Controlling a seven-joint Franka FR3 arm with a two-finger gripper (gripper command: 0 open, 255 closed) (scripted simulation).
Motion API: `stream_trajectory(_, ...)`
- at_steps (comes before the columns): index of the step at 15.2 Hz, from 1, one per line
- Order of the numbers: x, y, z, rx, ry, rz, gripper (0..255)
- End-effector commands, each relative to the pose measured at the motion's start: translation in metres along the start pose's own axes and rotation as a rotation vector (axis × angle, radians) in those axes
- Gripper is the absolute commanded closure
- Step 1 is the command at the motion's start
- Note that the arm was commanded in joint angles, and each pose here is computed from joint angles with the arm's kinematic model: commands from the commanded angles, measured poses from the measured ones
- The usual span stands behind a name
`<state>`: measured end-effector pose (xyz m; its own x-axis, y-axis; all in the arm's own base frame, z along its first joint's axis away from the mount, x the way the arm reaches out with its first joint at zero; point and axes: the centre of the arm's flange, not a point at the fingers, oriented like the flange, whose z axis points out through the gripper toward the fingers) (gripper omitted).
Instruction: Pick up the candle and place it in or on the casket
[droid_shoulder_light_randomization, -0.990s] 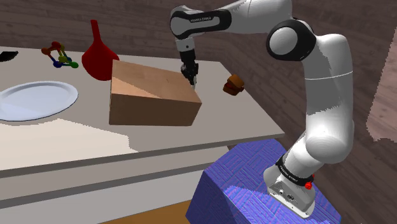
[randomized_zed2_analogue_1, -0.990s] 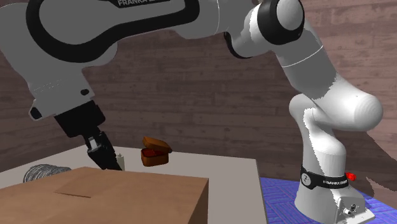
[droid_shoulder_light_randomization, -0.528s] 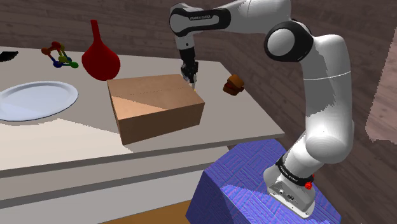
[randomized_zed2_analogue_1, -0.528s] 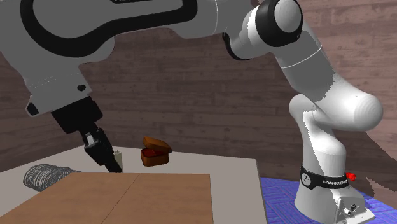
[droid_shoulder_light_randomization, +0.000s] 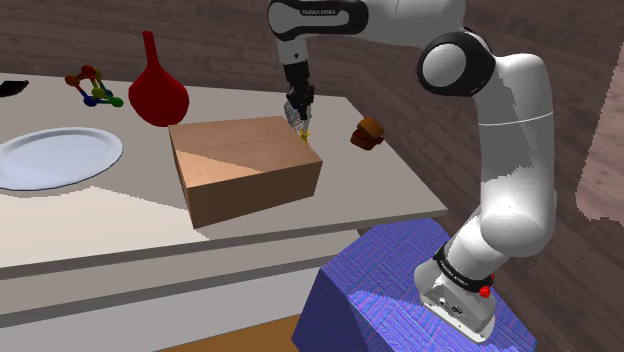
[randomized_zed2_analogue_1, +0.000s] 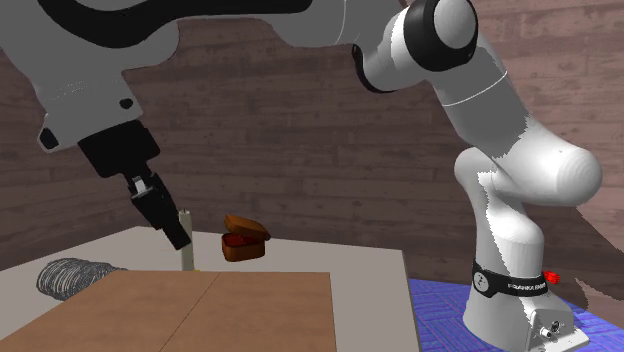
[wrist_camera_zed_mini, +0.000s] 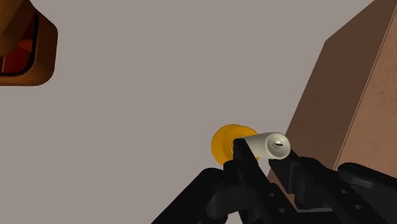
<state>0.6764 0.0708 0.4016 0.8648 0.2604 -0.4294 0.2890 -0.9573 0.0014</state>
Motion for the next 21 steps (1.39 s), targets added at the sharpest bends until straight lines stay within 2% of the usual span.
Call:
stream_trajectory(1,-0.004,0.0,-0.01,0.0,0.0,0.0,255)
stream_trajectory(14,-0.033,0.0,-0.07,0.0,0.0,0.0,255)
stream_trajectory(21,-0.073,0.08,-0.05,0.0,0.0,0.0,255)
